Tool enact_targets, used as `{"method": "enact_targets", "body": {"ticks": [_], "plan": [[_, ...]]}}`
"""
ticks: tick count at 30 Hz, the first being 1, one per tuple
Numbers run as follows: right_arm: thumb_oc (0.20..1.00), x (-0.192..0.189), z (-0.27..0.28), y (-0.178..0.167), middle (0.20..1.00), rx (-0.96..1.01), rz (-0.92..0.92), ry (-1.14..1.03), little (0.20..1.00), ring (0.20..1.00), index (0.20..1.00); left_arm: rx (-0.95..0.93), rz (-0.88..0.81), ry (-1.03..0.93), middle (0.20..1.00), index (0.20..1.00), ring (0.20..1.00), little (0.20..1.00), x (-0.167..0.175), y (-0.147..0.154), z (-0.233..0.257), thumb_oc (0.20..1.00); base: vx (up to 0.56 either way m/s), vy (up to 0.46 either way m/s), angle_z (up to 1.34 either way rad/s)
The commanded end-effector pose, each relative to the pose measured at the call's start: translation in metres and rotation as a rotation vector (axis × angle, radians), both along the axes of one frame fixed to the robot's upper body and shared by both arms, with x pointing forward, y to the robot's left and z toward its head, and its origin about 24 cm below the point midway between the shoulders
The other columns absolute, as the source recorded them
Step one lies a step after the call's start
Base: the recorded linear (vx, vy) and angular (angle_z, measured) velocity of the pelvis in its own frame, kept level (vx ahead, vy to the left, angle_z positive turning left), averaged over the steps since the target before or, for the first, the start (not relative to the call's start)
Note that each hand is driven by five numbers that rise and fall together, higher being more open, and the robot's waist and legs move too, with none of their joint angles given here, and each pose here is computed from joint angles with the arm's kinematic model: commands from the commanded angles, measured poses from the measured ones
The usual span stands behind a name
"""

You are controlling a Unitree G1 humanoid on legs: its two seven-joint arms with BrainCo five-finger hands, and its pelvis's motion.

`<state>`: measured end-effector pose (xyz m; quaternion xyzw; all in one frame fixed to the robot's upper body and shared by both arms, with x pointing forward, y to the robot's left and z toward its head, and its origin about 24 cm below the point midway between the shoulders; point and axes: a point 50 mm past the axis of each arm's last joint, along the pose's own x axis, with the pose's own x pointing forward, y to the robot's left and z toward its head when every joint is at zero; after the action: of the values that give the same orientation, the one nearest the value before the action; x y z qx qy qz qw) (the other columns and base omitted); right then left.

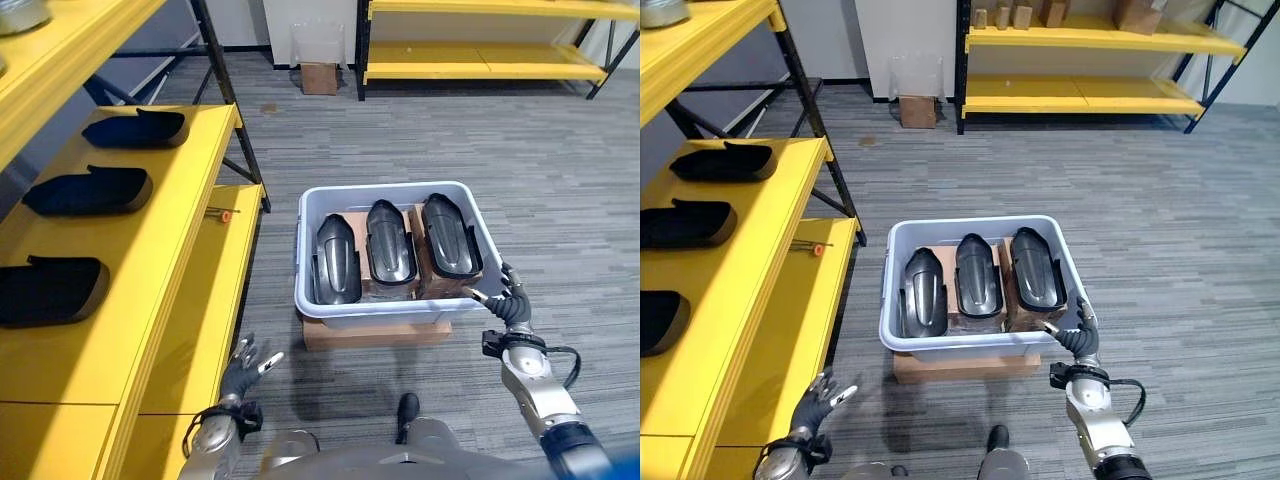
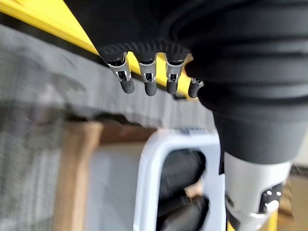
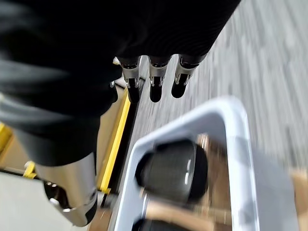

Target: Move parts from the plastic box to the shelf.

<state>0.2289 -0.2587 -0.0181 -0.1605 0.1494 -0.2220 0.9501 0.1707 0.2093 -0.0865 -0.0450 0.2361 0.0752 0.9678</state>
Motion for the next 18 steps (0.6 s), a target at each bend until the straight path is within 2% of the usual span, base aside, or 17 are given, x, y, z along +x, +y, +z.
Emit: {"method": "enact_targets", "body": {"ticks": [1, 6, 15, 18], "plan": [[1.0, 0.013, 0.024, -0.006, 1.0, -0.05, -0.08, -0.142, 1.0, 1.0, 1.0, 0.01, -0.007, -0.129, 1.0, 1.0, 1.0, 1.0, 0.019, -0.004, 0.019, 1.0, 0.17, -0.117, 0.13], [1.0, 0.011, 0.026, -0.011, 1.0, -0.072, -0.114, -0.165, 1.0, 1.0, 1.0, 0.066, -0.012, -0.192, 1.0, 1.0, 1.0, 1.0, 0.03, -0.003, 0.031, 1.0, 0.09, -0.081, 0.05], [1.0, 0.014, 0.035, -0.006, 1.0, -0.085, 0.049, -0.184, 1.0, 1.0, 1.0, 0.071, 0.169, -0.238, 1.0, 1.0, 1.0, 1.0, 0.04, 0.022, 0.046, 1.0, 0.06, -0.131, 0.03], [1.0, 0.019, 0.04, -0.004, 1.0, -0.09, 0.045, -0.21, 1.0, 1.0, 1.0, 0.039, 0.192, -0.242, 1.0, 1.0, 1.0, 1.0, 0.042, 0.024, 0.045, 1.0, -0.02, 0.204, 0.07]]}}
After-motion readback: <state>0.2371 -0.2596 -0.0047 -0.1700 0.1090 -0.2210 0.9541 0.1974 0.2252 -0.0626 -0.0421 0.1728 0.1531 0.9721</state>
